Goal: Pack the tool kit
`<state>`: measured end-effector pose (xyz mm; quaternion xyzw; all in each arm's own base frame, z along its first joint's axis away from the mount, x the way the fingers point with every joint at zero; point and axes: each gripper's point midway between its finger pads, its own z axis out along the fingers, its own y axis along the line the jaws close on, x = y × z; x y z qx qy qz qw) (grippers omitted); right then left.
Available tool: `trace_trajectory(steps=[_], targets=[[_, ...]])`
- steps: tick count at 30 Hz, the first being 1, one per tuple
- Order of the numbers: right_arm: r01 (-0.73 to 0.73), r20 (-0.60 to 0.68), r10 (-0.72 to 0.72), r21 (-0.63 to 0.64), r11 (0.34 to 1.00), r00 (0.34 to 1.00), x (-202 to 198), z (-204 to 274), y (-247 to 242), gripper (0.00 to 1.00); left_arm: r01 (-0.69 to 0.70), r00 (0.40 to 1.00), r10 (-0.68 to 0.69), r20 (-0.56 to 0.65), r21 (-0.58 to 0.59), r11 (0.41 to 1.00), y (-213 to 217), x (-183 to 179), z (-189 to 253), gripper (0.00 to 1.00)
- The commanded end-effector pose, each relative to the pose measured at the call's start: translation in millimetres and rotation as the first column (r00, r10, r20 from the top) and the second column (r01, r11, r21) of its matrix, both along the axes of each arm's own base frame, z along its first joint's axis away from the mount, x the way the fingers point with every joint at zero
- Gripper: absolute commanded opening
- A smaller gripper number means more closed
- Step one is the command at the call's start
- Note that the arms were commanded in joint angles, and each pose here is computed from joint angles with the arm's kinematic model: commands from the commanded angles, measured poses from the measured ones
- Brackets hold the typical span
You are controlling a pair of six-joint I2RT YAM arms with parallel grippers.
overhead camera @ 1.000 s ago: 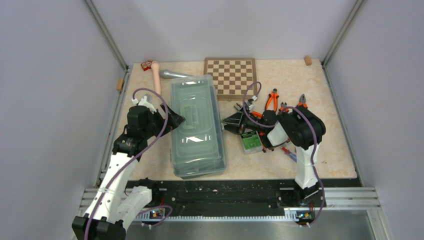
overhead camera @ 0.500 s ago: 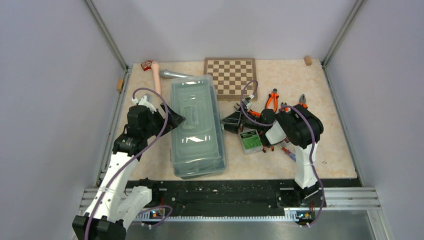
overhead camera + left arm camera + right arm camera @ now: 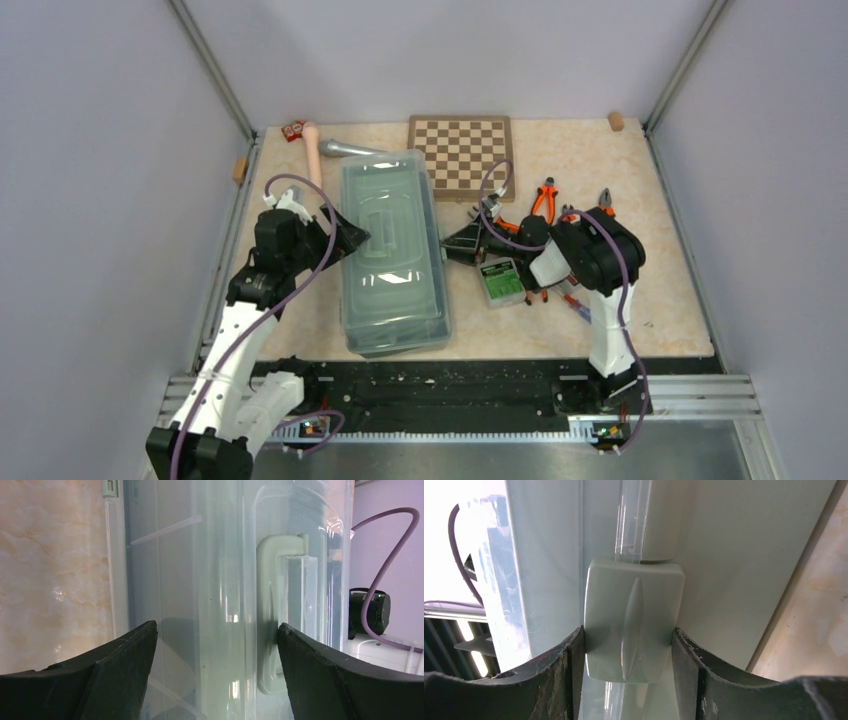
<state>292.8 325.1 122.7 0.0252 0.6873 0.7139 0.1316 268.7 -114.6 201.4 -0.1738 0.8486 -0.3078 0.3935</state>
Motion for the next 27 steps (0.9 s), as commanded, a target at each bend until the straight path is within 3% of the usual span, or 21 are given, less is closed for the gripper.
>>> trace_trajectory(steps=[1, 11, 20, 27], targets=[[-0.032, 0.319, 0.011, 0.059, 0.998, 0.948, -11.2, 54.8, 15.4, 0.16, 0.052, 0.997, -0.053, -0.061, -0.018, 0.998, -10.9, -5.5, -17.9, 0.91], [0.088, 0.348, -0.028, -0.158, 0.983, 0.937, -0.1, 34.9, 7.7, 0.00, -0.033, 0.995, 0.045, -0.091, 0.124, 0.992, 16.0, -3.7, -32.3, 0.91], [0.165, 0.371, -0.044, -0.300, 0.939, 0.928, 9.0, 18.8, -3.4, 0.00, -0.047, 0.992, 0.064, -0.108, 0.152, 0.987, 21.1, -3.9, -42.0, 0.91], [0.166, 0.334, -0.073, -0.258, 0.952, 0.940, 13.7, 17.7, -11.5, 0.22, -0.054, 0.990, 0.071, -0.119, 0.144, 0.988, 21.7, -5.5, -48.3, 0.91]])
